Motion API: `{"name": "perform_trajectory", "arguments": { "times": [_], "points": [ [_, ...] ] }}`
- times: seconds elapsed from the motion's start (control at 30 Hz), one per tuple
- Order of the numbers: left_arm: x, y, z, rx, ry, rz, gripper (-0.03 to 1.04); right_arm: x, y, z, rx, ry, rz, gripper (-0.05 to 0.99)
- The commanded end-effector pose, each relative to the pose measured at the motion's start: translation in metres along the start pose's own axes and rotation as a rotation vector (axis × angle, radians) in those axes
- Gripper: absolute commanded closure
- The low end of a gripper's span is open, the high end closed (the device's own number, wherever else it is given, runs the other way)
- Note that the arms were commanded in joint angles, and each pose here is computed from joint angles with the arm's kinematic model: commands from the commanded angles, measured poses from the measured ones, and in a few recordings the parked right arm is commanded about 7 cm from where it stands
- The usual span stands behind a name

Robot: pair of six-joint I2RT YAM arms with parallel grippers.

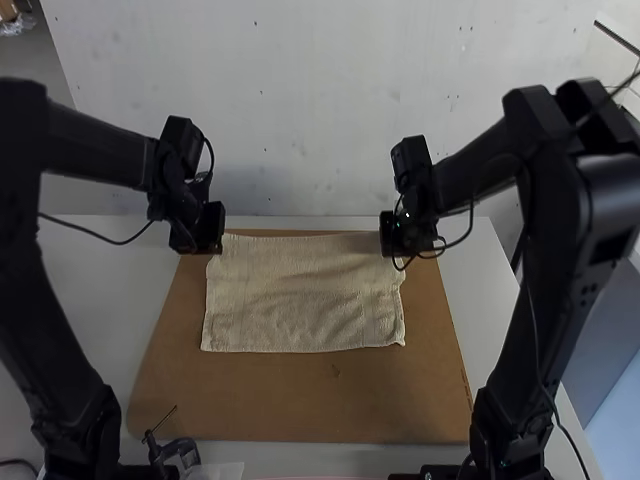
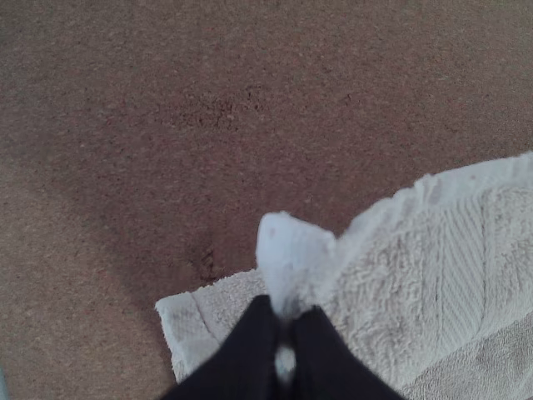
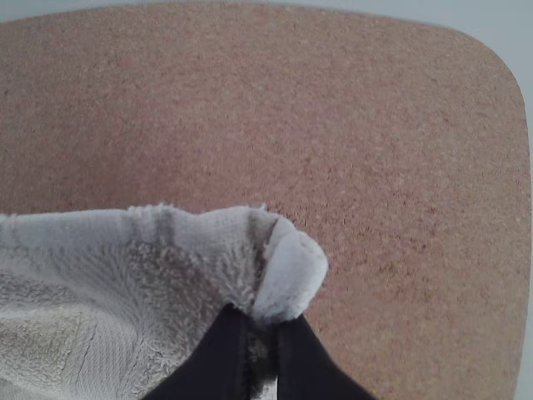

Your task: Fold the towel.

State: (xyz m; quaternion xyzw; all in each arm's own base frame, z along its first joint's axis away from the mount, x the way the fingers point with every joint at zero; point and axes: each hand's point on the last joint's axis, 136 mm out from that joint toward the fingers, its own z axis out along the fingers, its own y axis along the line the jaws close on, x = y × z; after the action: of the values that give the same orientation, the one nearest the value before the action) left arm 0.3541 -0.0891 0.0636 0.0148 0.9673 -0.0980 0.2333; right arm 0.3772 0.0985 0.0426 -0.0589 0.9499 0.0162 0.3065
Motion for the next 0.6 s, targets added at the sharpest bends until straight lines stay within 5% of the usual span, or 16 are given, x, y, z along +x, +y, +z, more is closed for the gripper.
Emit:
{"name": "perform_trajectory", "arguments": {
  "times": [0.0, 0.33, 0.57],
  "points": [
    [0.001, -0.009, -0.019, 0.022, -0.05, 0.009, 0.99, 0.002, 0.002, -0.022, -0.006, -0.035, -0.041, 0.91],
    [0.067, -0.01, -0.028, 0.035, 0.029, 0.0, 0.99, 0.065, 0.006, -0.045, -0.04, 0.016, -0.091, 0.91],
    [0.082, -0.011, -0.044, 0.027, 0.078, 0.001, 0.99, 0.075, 0.002, -0.052, -0.033, 0.031, -0.094, 0.91]
  ]
}}
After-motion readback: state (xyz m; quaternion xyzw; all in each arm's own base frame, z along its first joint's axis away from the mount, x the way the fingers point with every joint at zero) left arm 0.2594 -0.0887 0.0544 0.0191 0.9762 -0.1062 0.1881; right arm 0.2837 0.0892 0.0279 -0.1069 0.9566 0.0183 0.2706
